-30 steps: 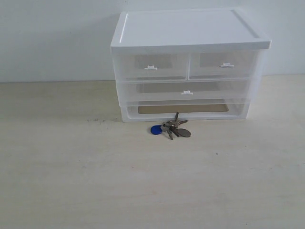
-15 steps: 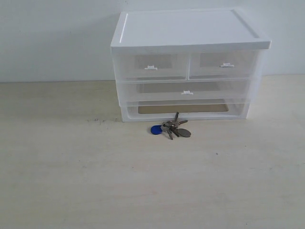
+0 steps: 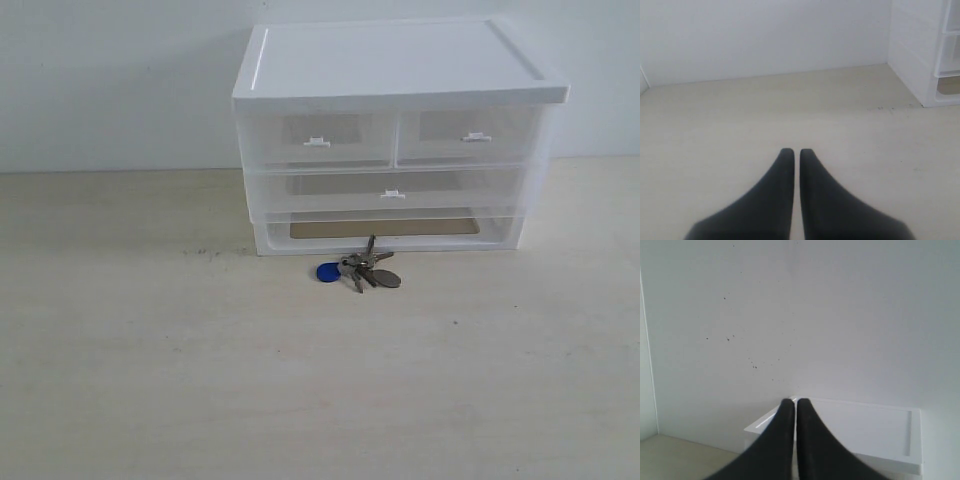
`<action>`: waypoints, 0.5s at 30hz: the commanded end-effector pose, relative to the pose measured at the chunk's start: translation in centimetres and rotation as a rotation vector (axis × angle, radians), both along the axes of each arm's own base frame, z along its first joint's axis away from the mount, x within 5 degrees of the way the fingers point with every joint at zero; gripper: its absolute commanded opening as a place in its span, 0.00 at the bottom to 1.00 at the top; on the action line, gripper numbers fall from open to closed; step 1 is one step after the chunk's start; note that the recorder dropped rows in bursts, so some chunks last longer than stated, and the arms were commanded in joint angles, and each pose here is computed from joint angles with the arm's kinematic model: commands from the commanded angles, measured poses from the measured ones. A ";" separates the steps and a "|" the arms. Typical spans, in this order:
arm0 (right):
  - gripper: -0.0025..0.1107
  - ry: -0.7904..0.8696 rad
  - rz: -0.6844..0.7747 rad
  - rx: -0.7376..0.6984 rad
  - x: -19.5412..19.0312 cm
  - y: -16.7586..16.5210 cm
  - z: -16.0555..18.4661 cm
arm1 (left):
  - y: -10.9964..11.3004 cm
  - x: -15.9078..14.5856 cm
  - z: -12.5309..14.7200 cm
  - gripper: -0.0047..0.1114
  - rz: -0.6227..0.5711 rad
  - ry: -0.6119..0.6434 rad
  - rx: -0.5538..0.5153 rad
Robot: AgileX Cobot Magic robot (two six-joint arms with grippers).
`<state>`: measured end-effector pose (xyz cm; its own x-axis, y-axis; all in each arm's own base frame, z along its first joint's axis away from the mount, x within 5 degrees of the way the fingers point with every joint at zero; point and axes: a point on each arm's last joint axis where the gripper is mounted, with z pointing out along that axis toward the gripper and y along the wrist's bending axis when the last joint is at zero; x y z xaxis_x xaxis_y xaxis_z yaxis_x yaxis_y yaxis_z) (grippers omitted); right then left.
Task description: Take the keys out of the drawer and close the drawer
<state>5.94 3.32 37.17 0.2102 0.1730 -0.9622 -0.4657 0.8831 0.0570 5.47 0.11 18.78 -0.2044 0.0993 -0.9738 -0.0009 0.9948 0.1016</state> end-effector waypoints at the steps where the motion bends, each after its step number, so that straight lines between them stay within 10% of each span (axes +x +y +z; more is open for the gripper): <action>1: 0.02 0.036 0.048 0.094 -0.2 0.1 0.1 | 0.0 0.0 -0.1 0.08 0.003 0.001 0.009; 9: 0.02 0.324 0.311 0.811 -0.4 0.0 0.8 | 0.0 0.0 -0.1 0.08 0.003 0.001 0.009; 15: 0.02 0.403 0.379 1.027 -0.4 -0.2 0.8 | 0.0 0.0 -0.1 0.08 0.003 0.001 0.009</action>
<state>5.59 3.27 38.14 -0.2774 0.8696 -0.4085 -0.5031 0.2307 0.8329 5.46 0.11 18.78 -0.2044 0.1009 -0.9737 -0.0008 0.9947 0.1032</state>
